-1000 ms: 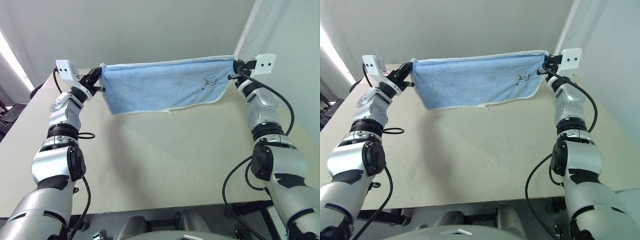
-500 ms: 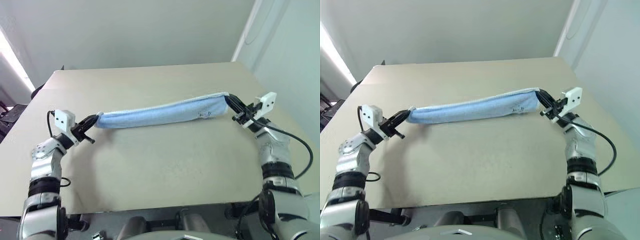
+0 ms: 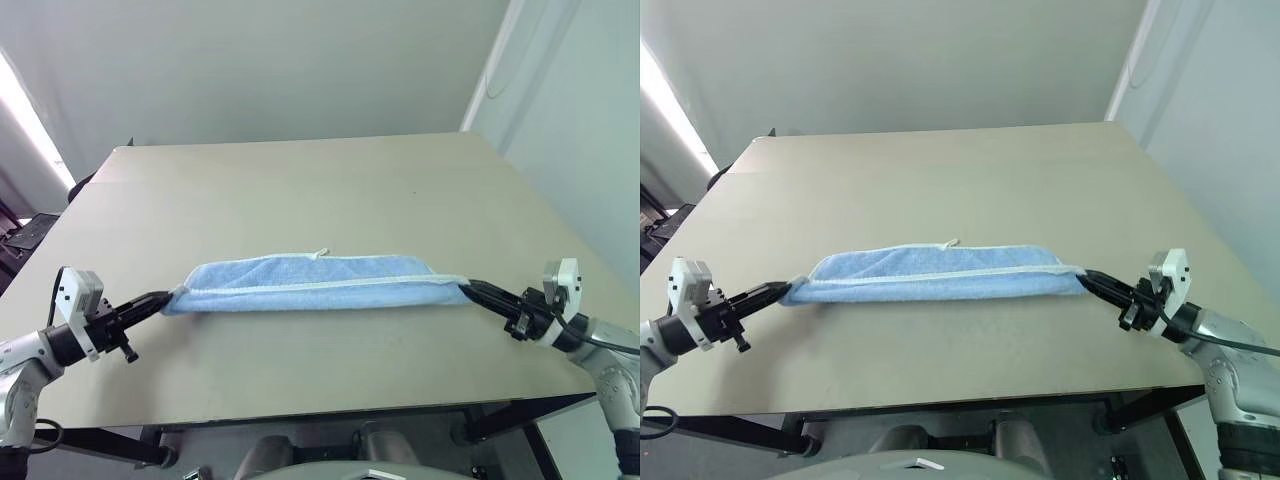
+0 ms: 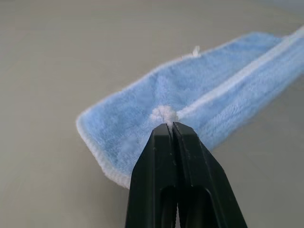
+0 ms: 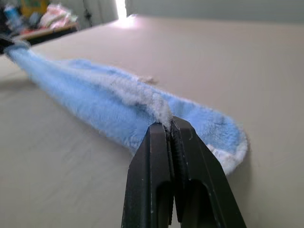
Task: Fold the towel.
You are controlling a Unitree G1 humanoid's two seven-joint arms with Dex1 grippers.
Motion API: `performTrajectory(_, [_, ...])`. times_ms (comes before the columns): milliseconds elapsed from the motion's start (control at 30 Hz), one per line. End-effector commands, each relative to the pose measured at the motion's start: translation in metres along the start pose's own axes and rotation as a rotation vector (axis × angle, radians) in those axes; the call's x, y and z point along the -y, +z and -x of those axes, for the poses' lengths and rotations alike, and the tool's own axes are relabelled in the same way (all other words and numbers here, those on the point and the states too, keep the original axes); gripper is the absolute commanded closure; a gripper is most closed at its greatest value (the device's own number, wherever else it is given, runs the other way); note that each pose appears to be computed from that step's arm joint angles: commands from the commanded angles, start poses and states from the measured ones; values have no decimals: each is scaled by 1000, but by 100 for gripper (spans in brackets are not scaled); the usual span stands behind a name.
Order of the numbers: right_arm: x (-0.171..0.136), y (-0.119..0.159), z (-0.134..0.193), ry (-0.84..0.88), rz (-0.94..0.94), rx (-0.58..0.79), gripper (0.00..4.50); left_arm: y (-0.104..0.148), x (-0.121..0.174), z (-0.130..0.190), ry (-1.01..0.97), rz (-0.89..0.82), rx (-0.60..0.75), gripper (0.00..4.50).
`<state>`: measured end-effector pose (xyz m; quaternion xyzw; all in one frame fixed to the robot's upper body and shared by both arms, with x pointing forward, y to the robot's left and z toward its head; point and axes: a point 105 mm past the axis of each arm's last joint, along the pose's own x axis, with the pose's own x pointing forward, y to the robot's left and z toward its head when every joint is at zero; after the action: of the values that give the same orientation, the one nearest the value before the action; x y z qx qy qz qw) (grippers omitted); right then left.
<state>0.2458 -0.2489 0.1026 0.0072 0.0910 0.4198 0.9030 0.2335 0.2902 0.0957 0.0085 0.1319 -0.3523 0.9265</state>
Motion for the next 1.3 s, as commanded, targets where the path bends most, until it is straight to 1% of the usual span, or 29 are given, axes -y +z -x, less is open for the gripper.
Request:
performTrajectory(33, [-2, 15, 6, 20, 60, -14, 450, 4, 4, 7, -25, -14, -19, 449])
performTrajectory(133, [0, 17, -2, 30, 66, -28, 450, -1, -1, 2, -14, -8, -33, 449])
performTrajectory(333, [20, 19, -32, -13, 64, -43, 450, 5, -32, -23, 67, 17, 12, 449])
performTrajectory(400, [31, 20, -42, -55, 72, -27, 450, 4, -36, -31, 65, 23, 9, 449])
performTrajectory(500, [56, 8, -54, -170, 113, -97, 450, 6, -45, -44, 88, 26, 38, 449])
performTrajectory(567, [67, 5, -60, -217, 114, -109, 450, 6, -51, -50, 108, 31, 50, 449])
performTrajectory(767, [90, 1, -71, -321, 125, -117, 450, 9, -66, -62, 166, 28, 84, 449])
performTrajectory(867, [96, -10, -75, -340, 123, -182, 450, 6, -66, -66, 162, 27, 77, 449])
performTrajectory(1000, [94, -13, -81, -313, 104, -176, 450, 1, -72, -70, 193, 51, 75, 449])
performTrajectory(1033, [93, -12, -83, -305, 99, -168, 427, 0, -73, -71, 197, 55, 73, 450])
performTrajectory(1067, [92, -12, -85, -304, 88, -159, 399, -2, -73, -72, 200, 60, 73, 414])
performTrajectory(1100, [91, -10, -87, -298, 72, -145, 380, -2, -75, -73, 209, 70, 79, 401])
performTrajectory(1133, [90, -8, -89, -290, 63, -133, 345, -2, -76, -73, 218, 79, 82, 377])
performTrajectory(1167, [90, -5, -90, -290, 61, -117, 319, -3, -77, -74, 223, 82, 84, 350])
performTrajectory(1233, [93, 1, -92, -304, 51, -92, 238, -3, -82, -74, 256, 75, 84, 270])
performTrajectory(1300, [94, 3, -92, -303, 37, -83, 172, -2, -86, -74, 278, 74, 95, 203])
